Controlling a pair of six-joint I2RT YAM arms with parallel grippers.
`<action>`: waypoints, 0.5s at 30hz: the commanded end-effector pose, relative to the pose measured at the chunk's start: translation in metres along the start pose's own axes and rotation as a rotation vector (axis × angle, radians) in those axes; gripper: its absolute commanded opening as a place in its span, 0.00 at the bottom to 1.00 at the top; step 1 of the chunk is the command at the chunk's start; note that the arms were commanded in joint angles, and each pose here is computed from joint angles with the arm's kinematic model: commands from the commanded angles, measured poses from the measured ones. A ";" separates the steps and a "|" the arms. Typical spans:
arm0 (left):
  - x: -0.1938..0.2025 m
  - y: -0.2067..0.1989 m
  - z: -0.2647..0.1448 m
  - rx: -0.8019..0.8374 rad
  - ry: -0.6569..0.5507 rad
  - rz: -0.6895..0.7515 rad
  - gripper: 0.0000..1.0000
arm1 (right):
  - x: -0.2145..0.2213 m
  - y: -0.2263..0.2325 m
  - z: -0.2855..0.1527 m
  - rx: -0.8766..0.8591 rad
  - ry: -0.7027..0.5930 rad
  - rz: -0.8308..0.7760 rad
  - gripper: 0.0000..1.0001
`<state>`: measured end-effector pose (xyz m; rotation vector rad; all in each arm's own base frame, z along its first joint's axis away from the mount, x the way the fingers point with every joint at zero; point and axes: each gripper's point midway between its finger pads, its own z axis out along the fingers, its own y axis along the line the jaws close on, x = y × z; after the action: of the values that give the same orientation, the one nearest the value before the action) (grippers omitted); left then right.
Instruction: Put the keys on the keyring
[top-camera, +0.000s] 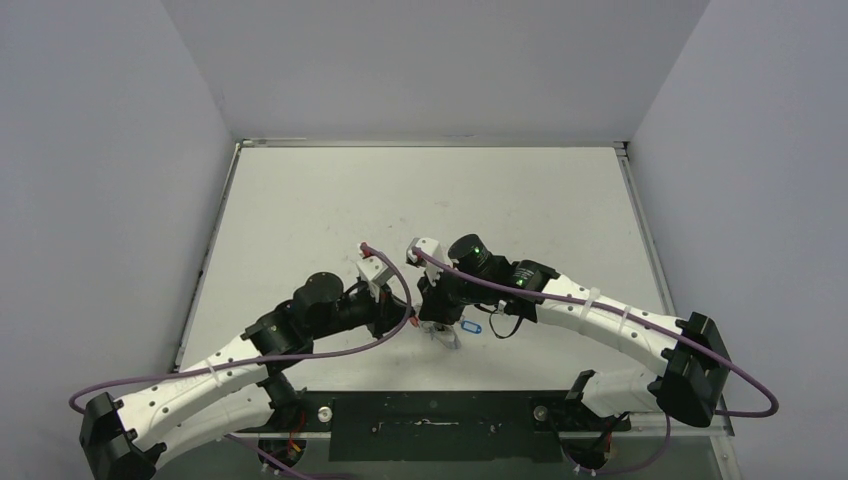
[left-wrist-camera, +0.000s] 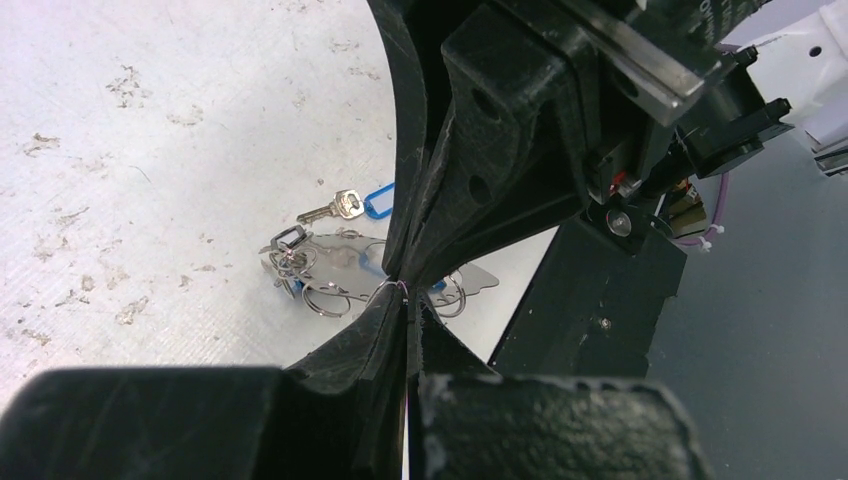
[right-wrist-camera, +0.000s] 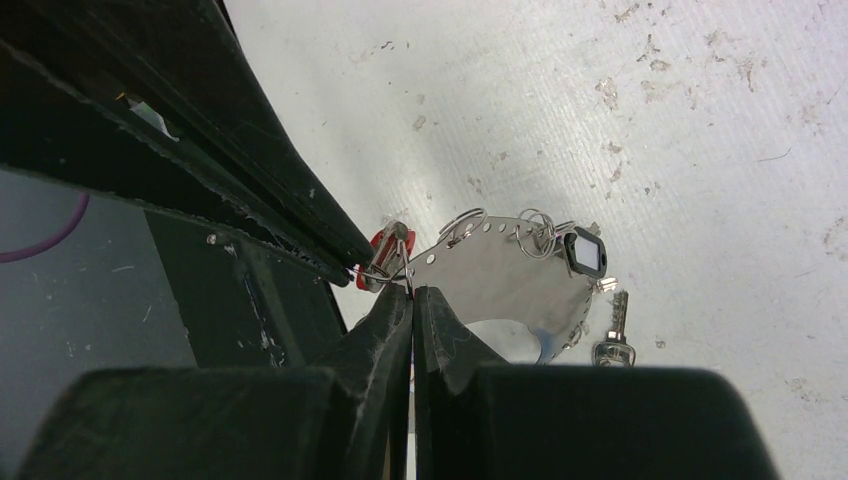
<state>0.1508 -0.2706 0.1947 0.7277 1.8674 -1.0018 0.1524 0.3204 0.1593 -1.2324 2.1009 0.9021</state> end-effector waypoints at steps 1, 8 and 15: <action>-0.009 -0.004 -0.005 0.012 -0.049 -0.005 0.00 | -0.028 0.003 -0.006 0.010 -0.073 -0.040 0.00; -0.005 0.005 -0.002 -0.034 -0.058 -0.013 0.00 | -0.028 0.007 -0.006 -0.002 -0.072 -0.049 0.00; -0.005 0.005 0.002 -0.028 -0.064 -0.016 0.00 | -0.027 0.008 -0.005 -0.007 -0.065 -0.051 0.00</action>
<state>0.1533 -0.2637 0.1812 0.6846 1.8965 -0.9703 0.1508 0.3212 0.1597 -1.2460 2.0933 0.8973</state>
